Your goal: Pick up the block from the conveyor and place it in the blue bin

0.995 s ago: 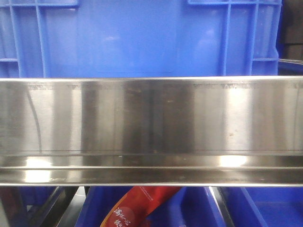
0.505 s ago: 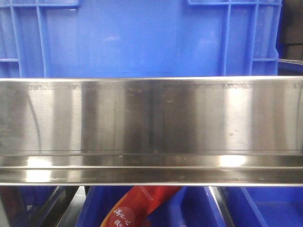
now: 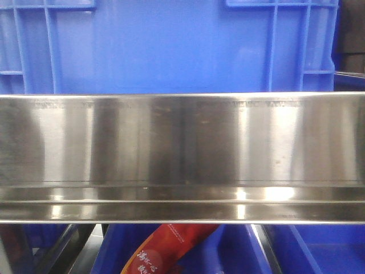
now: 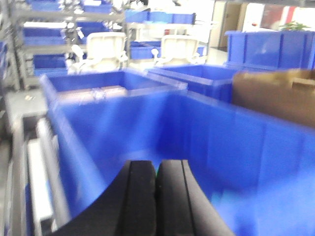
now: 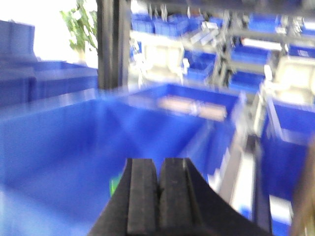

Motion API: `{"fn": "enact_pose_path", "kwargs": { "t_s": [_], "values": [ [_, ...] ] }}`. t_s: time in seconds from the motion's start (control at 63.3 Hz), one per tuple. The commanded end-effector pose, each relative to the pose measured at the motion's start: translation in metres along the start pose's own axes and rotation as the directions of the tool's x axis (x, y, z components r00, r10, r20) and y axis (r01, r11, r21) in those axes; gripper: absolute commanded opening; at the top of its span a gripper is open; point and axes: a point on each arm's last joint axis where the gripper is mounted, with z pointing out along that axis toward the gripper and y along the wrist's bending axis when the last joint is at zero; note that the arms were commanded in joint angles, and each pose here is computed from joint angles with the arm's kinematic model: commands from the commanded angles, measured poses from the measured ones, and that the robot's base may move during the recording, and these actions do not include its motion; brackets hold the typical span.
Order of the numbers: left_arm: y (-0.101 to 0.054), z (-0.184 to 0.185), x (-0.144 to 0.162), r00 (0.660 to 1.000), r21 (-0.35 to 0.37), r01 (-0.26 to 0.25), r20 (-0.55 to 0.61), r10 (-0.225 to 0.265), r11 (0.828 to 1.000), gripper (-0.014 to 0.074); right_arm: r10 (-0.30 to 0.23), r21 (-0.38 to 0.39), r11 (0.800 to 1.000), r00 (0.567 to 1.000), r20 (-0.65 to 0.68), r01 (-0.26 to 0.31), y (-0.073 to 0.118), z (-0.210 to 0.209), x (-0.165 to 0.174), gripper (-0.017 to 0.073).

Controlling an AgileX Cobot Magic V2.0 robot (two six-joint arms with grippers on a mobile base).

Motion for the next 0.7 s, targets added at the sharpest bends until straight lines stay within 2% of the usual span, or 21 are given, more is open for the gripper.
{"fn": "enact_pose_path", "kwargs": {
  "t_s": [0.0,0.126,0.253,0.505,0.679],
  "values": [
    [0.001,-0.026,0.02,0.999,-0.014,0.023,0.026,-0.022,1.0,-0.0111,0.005,0.008,1.0,1.0,-0.013,-0.004,0.0,-0.017,0.026,-0.0162],
    [0.0,-0.051,0.063,1.0,-0.016,0.026,0.013,-0.026,1.0,-0.0111,0.015,0.008,1.0,0.999,-0.036,-0.015,0.002,-0.034,0.064,-0.0162],
    [0.0,-0.067,0.092,0.999,-0.02,0.026,0.027,-0.025,0.999,-0.0111,0.015,0.008,1.0,0.999,-0.038,-0.015,0.004,-0.045,0.092,-0.0162],
    [-0.001,-0.087,0.098,0.993,-0.015,0.02,0.12,-0.018,1.0,-0.0111,0.014,0.009,1.0,1.0,0.003,-0.014,0.004,-0.054,0.094,-0.0162],
    [-0.002,-0.091,0.097,0.99,-0.014,0.018,0.141,-0.016,1.0,-0.0111,0.014,0.009,1.0,1.0,0.003,-0.014,0.004,-0.054,0.094,-0.0162]
  ]
}}
